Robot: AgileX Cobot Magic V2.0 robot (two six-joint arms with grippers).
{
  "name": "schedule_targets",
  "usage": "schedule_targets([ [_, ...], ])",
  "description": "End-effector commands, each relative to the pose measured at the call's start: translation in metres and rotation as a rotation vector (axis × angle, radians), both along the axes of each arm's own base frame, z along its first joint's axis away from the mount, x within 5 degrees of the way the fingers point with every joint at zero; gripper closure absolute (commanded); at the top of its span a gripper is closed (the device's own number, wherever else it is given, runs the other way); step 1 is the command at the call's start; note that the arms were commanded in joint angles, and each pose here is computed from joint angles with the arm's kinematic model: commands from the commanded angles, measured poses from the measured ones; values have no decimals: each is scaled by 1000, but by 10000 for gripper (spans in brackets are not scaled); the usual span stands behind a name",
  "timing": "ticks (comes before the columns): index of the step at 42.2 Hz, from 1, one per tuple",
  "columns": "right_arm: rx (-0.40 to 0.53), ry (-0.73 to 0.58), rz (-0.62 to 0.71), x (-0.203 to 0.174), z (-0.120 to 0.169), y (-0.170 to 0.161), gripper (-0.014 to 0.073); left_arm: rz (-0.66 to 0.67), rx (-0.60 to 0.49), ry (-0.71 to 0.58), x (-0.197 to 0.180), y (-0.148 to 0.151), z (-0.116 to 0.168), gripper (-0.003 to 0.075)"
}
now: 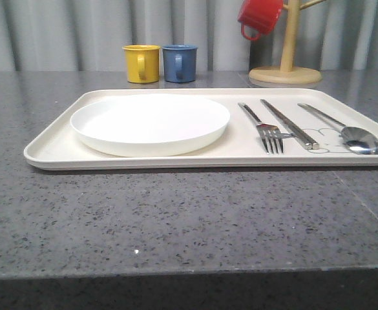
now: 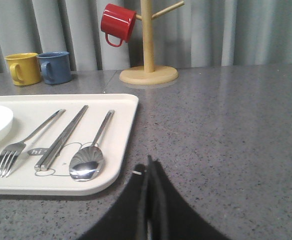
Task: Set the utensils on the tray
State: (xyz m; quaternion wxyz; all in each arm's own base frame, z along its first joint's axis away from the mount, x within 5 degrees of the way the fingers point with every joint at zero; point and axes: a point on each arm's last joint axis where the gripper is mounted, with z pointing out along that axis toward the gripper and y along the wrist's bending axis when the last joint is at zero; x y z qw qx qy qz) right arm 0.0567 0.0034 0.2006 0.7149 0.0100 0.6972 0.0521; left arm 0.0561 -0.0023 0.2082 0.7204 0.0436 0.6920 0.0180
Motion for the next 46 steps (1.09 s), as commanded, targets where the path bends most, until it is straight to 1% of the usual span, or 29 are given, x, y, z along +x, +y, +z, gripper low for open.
schedule_targets([
  [1,-17,-111,-10,-2,10,-1,662,6,-16,-87,-2,1,4,741],
  [4,-35,-112,-12,-2,10,-1,662,6,-16,-87,-2,1,4,741],
  [17,-34,-135,-13,-2,12,-1,662,6,-16,-87,-2,1,4,741],
  [46,-34,-130,-12,-2,11,-1,662,6,-16,-87,-2,1,4,741],
])
